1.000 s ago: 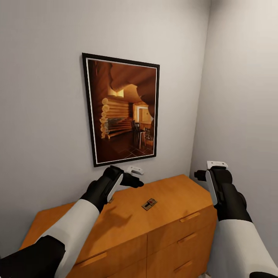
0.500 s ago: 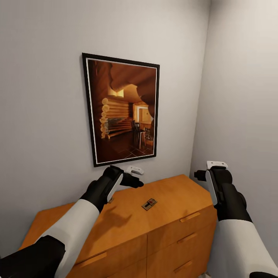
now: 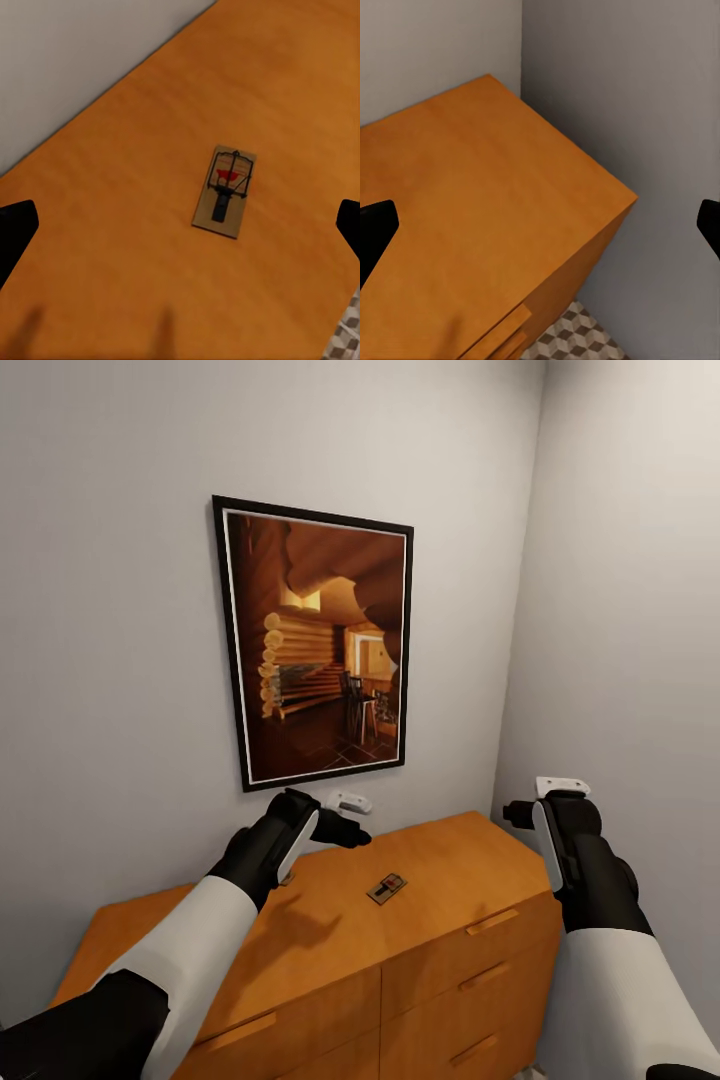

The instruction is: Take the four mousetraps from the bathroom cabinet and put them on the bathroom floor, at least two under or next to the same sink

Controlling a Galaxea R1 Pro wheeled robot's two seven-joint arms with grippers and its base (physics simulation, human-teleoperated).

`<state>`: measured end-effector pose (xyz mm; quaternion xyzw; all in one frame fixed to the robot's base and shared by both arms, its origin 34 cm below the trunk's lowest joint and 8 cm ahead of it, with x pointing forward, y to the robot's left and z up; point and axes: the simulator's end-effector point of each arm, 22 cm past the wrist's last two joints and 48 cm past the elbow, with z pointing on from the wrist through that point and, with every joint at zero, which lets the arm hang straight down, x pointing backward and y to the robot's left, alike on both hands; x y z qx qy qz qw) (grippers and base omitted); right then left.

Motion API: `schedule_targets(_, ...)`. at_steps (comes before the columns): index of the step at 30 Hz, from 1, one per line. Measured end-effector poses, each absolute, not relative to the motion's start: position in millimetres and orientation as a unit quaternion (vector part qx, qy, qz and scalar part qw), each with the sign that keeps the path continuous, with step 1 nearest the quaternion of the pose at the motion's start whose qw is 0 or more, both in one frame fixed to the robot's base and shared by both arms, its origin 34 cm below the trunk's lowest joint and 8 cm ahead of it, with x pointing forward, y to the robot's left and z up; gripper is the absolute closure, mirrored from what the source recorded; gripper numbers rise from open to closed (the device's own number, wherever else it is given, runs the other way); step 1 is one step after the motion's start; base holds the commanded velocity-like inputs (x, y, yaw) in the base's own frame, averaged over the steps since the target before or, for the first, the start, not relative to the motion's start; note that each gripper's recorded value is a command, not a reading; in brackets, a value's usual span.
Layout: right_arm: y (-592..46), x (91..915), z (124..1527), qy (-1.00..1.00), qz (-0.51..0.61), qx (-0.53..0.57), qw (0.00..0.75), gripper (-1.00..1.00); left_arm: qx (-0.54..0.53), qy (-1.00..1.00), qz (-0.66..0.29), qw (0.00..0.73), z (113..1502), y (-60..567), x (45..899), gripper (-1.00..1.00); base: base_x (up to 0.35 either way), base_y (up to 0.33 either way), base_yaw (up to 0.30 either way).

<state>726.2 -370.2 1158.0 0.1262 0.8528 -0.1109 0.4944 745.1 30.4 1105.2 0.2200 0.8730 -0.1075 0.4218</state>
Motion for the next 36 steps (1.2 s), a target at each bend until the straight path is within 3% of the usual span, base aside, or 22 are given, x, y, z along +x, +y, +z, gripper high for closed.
schedule_targets(20, -368.6, 730.0, 1133.6, 0.853, -0.111, 0.125, 0.495, -1.00, 0.222, 0.873, -0.108, 0.421, 1080.2, 29.7, 748.1, -1.00, 0.000, 0.000, 0.000)
schedule_targets(36, -298.5, 742.6, 1120.5, 0.852, -0.117, 0.042, 0.508, -1.00, 0.220, 0.878, -0.105, 0.412, 1048.0, 32.5, 749.4, -1.00, 0.000, 0.000, 0.000)
